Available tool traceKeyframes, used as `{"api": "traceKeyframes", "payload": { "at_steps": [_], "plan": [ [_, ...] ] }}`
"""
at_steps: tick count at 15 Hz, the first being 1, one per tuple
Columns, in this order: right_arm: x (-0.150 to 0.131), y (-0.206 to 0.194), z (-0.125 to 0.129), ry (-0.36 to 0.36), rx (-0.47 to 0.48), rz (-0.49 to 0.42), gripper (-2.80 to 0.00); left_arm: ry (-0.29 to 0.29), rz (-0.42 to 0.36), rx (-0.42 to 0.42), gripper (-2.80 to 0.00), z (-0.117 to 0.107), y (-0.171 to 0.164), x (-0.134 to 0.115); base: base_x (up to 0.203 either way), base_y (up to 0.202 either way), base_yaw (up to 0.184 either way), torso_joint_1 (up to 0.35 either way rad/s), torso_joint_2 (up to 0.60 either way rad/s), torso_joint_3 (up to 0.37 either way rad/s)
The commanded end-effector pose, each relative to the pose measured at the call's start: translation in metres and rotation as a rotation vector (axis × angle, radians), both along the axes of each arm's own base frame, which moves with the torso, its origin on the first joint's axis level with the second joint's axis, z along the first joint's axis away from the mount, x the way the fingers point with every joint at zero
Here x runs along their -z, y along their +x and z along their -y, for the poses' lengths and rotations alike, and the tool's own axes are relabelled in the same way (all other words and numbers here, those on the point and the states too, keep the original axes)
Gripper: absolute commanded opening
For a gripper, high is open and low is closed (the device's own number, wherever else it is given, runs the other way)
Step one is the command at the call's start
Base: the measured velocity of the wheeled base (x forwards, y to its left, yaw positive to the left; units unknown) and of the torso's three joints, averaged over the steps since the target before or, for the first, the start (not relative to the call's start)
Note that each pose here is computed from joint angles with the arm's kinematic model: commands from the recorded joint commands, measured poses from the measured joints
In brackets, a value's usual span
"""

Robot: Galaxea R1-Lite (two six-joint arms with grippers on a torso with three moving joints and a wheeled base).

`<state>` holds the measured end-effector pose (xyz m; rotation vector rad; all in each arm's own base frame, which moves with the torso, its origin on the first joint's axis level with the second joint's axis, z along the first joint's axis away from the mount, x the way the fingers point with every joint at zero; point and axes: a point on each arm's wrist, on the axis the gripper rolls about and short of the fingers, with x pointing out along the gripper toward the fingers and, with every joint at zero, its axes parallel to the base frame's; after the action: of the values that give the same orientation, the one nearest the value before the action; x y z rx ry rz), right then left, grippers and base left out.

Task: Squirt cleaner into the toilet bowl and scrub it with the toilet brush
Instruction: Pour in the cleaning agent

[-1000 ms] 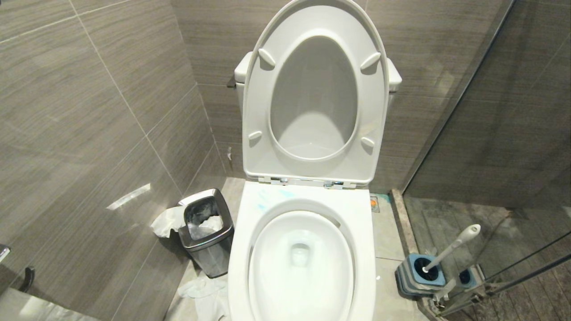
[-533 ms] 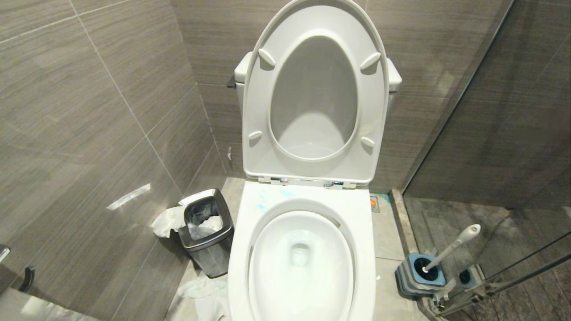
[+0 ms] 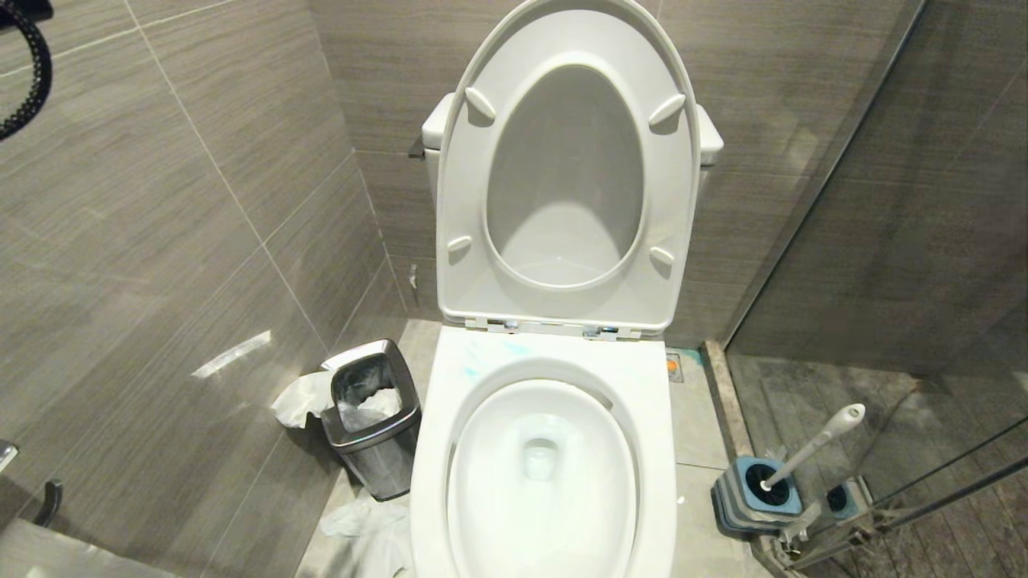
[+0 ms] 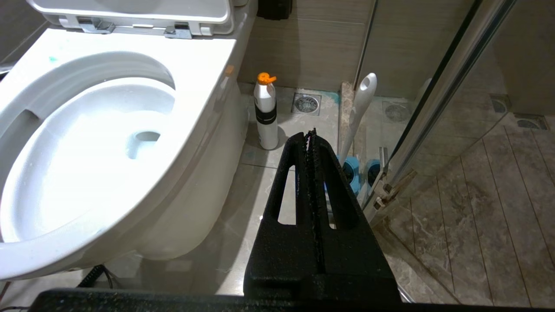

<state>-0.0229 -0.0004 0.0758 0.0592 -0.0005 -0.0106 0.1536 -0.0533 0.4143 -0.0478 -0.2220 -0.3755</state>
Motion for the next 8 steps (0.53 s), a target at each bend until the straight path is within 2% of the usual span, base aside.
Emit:
{"api": "traceKeyframes", "payload": {
  "at_steps": [1, 5, 8],
  "plan": [
    [0.000, 0.000, 0.000, 0.001, 0.000, -0.002, -2.80, -0.010, 0.020, 0.021, -2.80, 0.002, -0.009, -0.004, 0.000, 0.000, 0.000, 0.000, 0.00, 0.000],
    [0.000, 0.000, 0.000, 0.001, -0.001, -0.001, -2.80, -0.057, 0.124, 0.020, -2.80, -0.014, -0.059, -0.018, 0.000, 0.000, 0.000, 0.000, 0.00, 0.000],
    [0.000, 0.000, 0.000, 0.001, 0.000, -0.002, -2.80, -0.088, 0.235, 0.025, -2.80, -0.034, -0.105, -0.027, 0.000, 0.000, 0.000, 0.000, 0.00, 0.000]
  ]
}}
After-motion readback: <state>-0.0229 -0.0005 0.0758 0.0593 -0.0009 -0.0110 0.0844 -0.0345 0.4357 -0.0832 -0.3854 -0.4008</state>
